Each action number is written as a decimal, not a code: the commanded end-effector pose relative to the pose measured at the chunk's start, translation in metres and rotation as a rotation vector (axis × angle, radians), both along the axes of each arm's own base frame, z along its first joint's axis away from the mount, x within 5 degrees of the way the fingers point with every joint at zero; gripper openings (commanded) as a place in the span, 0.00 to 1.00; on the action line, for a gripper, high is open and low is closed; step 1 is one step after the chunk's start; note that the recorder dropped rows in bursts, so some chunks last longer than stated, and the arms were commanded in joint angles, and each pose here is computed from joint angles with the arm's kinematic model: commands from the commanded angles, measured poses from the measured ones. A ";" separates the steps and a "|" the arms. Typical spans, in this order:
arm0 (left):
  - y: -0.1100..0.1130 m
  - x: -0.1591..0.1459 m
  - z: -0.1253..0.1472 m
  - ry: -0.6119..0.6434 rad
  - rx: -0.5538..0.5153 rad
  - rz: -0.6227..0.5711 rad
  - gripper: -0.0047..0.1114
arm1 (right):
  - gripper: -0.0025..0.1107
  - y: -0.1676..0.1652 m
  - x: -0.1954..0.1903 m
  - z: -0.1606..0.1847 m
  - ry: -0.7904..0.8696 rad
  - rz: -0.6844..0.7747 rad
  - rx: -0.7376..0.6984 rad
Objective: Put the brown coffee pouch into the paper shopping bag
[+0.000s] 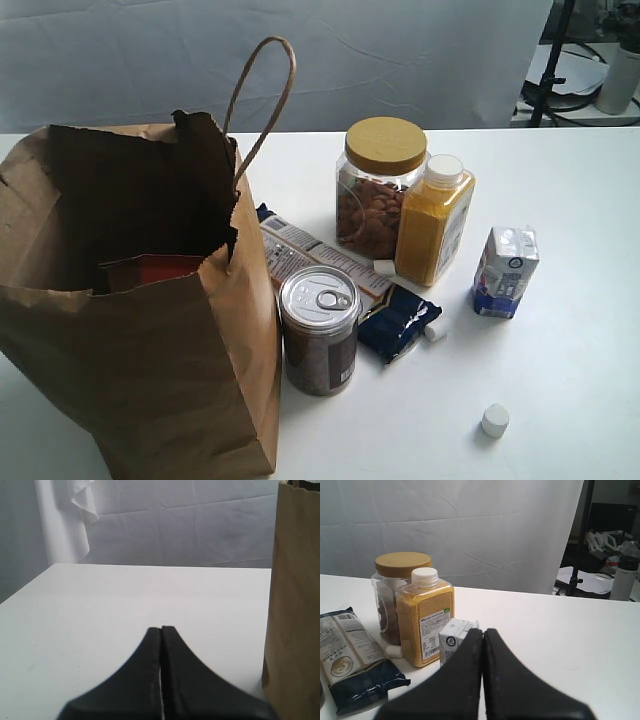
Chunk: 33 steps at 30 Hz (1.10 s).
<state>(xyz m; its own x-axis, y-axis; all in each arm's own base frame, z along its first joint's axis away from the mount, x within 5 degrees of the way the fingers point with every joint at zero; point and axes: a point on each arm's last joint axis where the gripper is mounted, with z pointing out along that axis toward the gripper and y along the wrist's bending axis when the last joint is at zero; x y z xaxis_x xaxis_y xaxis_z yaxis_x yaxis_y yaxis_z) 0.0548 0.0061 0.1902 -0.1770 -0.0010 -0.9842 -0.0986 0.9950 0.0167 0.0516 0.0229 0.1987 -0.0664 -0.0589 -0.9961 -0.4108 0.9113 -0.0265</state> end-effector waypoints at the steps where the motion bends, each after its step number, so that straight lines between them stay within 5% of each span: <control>1: 0.000 0.000 -0.001 -0.005 0.003 0.004 0.04 | 0.02 -0.001 0.000 0.000 -0.014 -0.009 -0.005; 20: 0.000 0.000 -0.001 -0.005 0.003 0.004 0.04 | 0.02 -0.001 0.000 0.000 -0.013 -0.009 -0.003; 33: 0.000 0.000 -0.001 -0.005 0.003 0.004 0.04 | 0.02 -0.009 0.003 0.000 -0.013 -0.172 -0.004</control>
<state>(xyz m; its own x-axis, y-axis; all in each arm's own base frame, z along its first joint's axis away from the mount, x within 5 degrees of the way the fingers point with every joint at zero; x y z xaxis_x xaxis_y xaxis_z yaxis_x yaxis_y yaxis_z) 0.0548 0.0061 0.1902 -0.1770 -0.0010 -0.9842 -0.0986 0.9950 0.0167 0.0542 0.0158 0.1987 -0.0737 -0.0494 -0.9961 -0.2840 0.9584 -0.0265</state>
